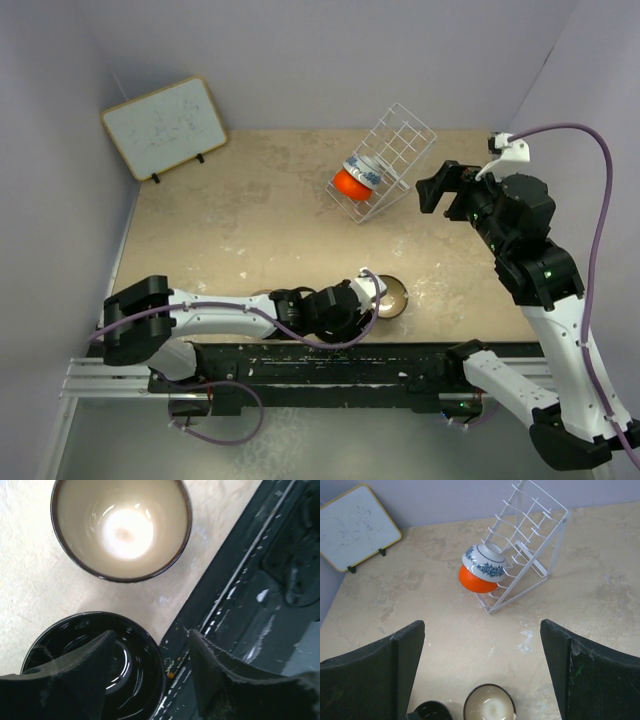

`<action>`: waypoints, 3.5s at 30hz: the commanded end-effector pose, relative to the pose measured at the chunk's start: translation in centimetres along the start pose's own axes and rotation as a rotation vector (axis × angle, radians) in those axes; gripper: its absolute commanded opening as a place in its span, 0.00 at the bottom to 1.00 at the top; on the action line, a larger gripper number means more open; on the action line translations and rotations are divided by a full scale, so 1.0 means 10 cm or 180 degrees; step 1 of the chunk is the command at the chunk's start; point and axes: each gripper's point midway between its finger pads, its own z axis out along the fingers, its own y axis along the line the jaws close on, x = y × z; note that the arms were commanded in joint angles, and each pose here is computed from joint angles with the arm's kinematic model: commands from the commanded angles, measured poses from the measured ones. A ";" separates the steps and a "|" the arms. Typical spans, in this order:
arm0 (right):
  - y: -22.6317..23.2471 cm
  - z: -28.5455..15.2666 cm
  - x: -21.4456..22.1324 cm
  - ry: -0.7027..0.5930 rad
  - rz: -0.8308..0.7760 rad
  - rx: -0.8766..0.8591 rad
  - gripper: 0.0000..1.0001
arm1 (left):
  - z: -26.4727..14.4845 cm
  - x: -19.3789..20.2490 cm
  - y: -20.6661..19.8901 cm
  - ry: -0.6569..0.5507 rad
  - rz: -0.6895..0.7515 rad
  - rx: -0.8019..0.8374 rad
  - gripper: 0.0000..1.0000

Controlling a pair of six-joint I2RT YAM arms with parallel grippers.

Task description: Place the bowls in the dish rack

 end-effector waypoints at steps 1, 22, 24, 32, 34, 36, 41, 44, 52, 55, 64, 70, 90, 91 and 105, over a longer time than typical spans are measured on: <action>-0.01 -0.06 -0.10 -0.0151 0.0062 0.0013 0.99 | 0.06 -0.14 0.08 -0.0092 0.0033 -0.0315 0.60; -0.06 -0.08 -0.06 -0.0160 0.0048 0.0067 0.99 | 0.16 0.28 0.01 0.0347 -0.0044 -0.0486 0.26; -0.07 -0.09 -0.06 -0.0169 0.0047 0.0069 0.99 | 0.16 0.34 0.02 0.0407 -0.0042 -0.0508 0.23; -0.08 -0.12 -0.06 -0.0183 0.0037 0.0080 0.99 | 0.14 0.55 0.08 0.0601 -0.0045 -0.0639 0.15; -0.08 -0.13 -0.06 -0.0192 0.0035 0.0075 0.99 | 0.13 0.53 0.09 0.0580 -0.0033 -0.0661 0.07; -0.08 -0.14 -0.07 -0.0197 0.0034 0.0075 0.99 | 0.12 0.52 0.13 0.0574 -0.0009 -0.0734 0.00; -0.10 -0.16 -0.08 -0.0218 0.0018 0.0096 1.00 | 0.06 0.51 0.36 0.0535 0.0107 -0.1102 0.00; -0.09 -0.16 -0.09 -0.0218 0.0013 0.0091 1.00 | 0.04 0.57 0.47 0.0498 0.0142 -0.1255 0.20; -0.10 -0.17 -0.07 -0.0220 0.0017 0.0081 1.00 | 0.00 0.58 0.53 0.0535 0.0208 -0.1339 0.22; -0.10 -0.18 -0.06 -0.0224 0.0024 0.0091 1.00 | 0.00 0.57 0.52 0.0520 0.0215 -0.1333 0.10; -0.13 -0.20 -0.07 -0.0245 0.0024 0.0121 1.00 | -0.01 0.20 0.44 0.0245 0.0190 -0.1299 0.00; -0.06 -0.21 -0.10 -0.0220 0.0043 0.0033 1.00 | -0.16 -0.69 0.50 -0.0478 -0.0129 -0.1235 0.00; 0.28 -0.17 -0.40 -0.0054 0.0022 -0.0346 0.99 | -1.67 -3.70 1.21 -0.3245 -0.1249 0.0413 0.00; 0.28 -0.16 -0.40 -0.0049 0.0015 -0.0347 0.99 | -1.66 -3.75 1.28 -0.3310 -0.1341 0.0574 0.00; 0.19 -0.12 -0.40 -0.0018 -0.0074 -0.0172 1.00 | -1.64 -4.18 1.75 -0.4244 -0.1824 0.2000 0.00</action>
